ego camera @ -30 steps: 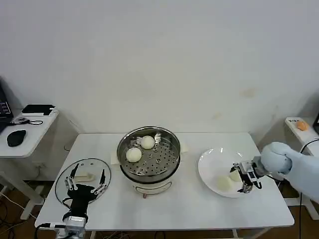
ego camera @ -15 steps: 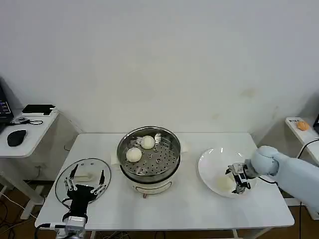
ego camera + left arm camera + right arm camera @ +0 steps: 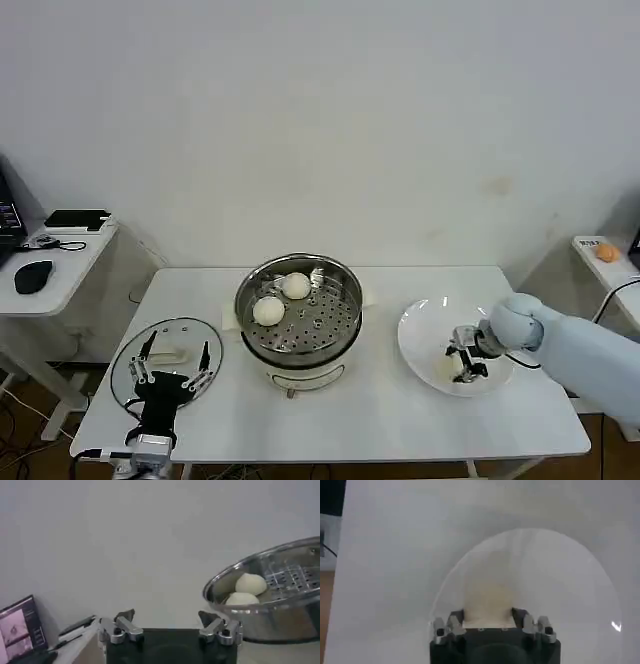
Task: Take steamed baozi put them in steamer then cover it.
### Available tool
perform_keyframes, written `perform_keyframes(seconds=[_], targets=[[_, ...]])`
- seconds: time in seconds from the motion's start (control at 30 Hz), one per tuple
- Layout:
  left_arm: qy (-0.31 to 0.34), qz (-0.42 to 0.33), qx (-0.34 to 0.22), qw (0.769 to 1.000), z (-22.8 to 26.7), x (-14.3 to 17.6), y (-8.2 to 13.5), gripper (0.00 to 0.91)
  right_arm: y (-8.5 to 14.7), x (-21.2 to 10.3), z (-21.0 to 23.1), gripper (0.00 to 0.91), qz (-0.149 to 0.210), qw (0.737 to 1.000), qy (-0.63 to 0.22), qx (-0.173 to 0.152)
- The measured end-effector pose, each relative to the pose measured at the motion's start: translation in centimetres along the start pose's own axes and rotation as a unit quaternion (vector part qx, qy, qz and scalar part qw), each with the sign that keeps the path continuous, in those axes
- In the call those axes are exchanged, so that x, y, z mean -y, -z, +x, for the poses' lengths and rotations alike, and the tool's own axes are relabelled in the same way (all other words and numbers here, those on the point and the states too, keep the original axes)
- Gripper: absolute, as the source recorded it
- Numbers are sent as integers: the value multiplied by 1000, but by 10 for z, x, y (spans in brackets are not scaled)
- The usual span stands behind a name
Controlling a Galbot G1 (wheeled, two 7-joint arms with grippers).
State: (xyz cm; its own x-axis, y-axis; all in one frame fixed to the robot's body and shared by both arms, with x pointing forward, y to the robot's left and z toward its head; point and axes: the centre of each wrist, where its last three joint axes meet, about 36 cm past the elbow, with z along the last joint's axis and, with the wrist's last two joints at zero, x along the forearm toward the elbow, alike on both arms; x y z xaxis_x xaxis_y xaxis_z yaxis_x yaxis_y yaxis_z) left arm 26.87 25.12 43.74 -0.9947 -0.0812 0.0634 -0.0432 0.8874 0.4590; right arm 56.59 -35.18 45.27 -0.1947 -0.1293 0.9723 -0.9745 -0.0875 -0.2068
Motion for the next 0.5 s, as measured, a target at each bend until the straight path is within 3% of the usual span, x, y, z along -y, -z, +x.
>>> perform_keyframes(seconds=[0.3, 0.5], targets=[[0, -1, 3, 1000, 1, -1, 2, 907, -5, 11, 23, 554, 5, 1000, -1, 5], [-1, -2, 6, 1000, -1, -1, 2, 907, -2, 41, 61, 554, 15, 999, -24, 14]])
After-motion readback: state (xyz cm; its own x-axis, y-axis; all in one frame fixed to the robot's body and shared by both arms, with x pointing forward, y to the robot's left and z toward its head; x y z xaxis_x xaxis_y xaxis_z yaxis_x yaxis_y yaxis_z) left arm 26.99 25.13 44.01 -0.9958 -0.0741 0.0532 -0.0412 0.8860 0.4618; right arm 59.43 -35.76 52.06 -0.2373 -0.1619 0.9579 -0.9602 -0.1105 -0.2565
